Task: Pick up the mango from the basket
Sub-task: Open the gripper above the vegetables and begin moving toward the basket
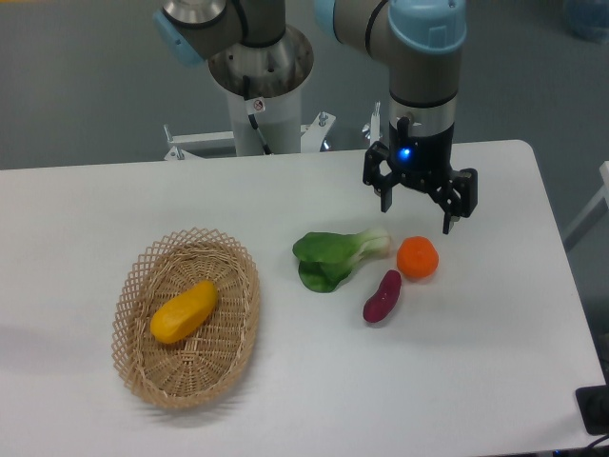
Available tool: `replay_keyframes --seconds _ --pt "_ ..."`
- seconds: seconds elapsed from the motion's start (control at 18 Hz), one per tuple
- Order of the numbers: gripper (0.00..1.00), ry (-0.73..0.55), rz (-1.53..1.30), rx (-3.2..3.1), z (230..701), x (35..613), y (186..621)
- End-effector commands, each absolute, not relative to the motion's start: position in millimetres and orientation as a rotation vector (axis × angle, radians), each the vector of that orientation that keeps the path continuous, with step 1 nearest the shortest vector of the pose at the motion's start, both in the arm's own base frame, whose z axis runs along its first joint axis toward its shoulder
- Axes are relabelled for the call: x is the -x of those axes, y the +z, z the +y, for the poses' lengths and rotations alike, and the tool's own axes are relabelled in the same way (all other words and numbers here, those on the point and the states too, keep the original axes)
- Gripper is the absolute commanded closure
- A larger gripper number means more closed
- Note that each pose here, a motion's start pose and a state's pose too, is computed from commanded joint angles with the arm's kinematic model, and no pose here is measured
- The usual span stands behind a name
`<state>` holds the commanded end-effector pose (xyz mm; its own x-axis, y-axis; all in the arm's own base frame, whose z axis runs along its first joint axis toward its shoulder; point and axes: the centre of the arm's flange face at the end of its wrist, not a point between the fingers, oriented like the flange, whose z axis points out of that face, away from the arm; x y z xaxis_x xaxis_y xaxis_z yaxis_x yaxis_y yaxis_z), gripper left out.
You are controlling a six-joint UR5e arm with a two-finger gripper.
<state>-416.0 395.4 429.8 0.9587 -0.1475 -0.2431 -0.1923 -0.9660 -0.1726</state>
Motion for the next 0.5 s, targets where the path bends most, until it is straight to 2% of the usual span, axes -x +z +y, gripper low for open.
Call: replay_keyframes --seconds 0.22,0.5 --pt "0.00 0.322 0.240 2.904 397 413 430" --pt "0.00 0.220 0.021 2.788 405 395 443"
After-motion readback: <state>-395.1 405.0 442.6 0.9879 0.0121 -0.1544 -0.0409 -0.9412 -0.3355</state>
